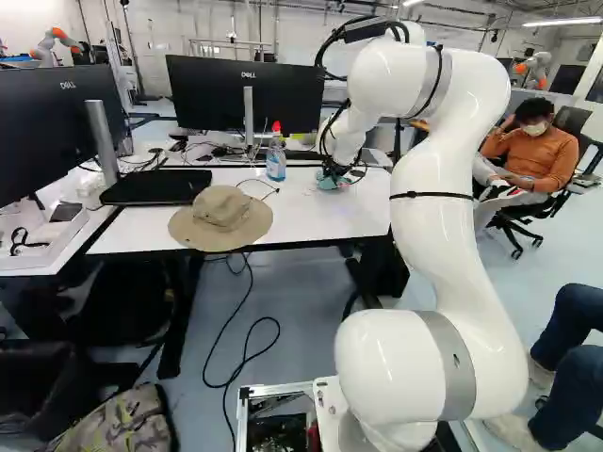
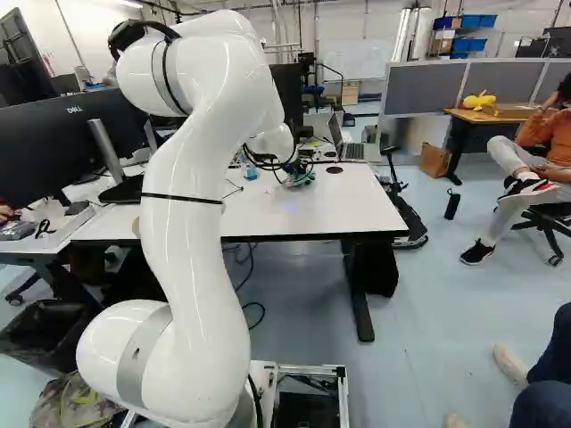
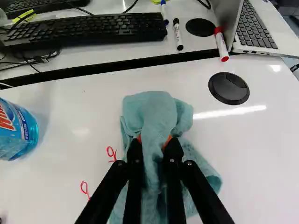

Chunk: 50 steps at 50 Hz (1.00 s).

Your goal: Clean the table with the green towel

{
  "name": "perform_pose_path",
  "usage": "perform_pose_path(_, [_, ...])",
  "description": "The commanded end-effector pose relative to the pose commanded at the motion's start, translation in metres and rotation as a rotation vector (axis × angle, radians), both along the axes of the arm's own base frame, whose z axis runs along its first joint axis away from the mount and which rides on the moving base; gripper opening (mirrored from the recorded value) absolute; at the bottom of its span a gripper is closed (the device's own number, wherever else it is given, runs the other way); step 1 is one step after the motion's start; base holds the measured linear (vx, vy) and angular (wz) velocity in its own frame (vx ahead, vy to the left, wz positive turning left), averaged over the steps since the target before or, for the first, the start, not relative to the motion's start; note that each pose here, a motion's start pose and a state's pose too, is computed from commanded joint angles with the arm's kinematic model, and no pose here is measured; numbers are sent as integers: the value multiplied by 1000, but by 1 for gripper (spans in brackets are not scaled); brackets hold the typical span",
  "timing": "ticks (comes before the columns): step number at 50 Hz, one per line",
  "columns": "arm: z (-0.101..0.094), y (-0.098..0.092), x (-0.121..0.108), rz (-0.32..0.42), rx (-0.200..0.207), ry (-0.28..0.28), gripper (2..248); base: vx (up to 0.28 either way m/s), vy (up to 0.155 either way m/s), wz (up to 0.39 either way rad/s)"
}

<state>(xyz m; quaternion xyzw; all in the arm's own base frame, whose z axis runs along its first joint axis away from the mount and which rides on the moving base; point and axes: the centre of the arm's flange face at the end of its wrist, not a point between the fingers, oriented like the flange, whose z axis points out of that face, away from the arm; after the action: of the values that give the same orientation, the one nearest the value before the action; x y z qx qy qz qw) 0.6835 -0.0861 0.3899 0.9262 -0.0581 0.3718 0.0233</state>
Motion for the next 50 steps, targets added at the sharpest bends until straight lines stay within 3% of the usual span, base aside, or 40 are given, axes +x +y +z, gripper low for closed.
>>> perform_pose_path(11, [0, 0, 3, 1, 0, -4, 52, 0, 0, 0])
perform_pose_path(25, [-3, 6, 24, 12, -3, -23, 52, 0, 0, 0])
perform_pose_path(50, [-5, 44, 37, 67, -3, -33, 52, 0, 0, 0])
